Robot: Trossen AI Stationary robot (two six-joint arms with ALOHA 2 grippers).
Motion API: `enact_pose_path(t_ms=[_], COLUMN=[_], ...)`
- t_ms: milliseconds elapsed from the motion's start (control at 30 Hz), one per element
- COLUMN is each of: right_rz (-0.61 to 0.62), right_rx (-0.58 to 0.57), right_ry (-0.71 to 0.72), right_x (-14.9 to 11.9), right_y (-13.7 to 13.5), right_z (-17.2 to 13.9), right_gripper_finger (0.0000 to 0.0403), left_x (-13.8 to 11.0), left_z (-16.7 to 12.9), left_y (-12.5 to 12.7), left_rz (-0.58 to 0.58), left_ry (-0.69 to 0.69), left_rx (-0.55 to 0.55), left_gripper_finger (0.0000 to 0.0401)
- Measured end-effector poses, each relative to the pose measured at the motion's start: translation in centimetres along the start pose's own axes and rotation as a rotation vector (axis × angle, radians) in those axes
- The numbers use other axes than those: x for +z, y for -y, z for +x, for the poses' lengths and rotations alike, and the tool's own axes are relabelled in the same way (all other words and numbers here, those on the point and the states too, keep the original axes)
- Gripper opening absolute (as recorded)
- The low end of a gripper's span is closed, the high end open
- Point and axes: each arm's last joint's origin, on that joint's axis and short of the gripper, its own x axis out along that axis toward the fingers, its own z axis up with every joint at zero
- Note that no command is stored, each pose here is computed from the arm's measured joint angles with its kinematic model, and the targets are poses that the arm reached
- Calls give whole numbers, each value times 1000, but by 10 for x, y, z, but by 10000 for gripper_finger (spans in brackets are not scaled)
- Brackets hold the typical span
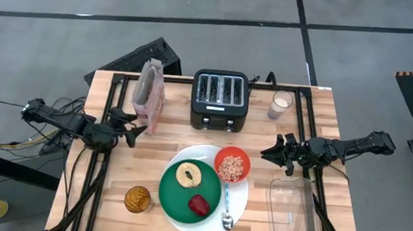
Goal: Arrange a breakfast setting
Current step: Pour the cereal from the cereal box into the orange bowl, then return to Home Position
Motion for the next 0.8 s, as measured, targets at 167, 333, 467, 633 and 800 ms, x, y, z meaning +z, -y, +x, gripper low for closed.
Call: enact_pose_path(t_ms=[167,333,467,633,800], right_rz=[0,0,0,0,0], right_rx=[0,0,0,0,0], right_ry=[0,0,0,0,0], right_x=[0,0,0,0,0], right_y=[0,0,0,0,0], right_z=[0,0,0,0,0], right_gripper_finger=[123,123,123,123,123], left_x=[3,4,3,1,2], left_z=[-7,-11,-13,-17,-22], left_y=[0,-2,-4,-4,-6], left_rz=[-4,-25,-83,-173,-133], left_ry=[5,18,-7,-95,-107], left_rx=[-102,-142,-183,-311,-413], left_gripper_finger=[294,294,294,294,294])
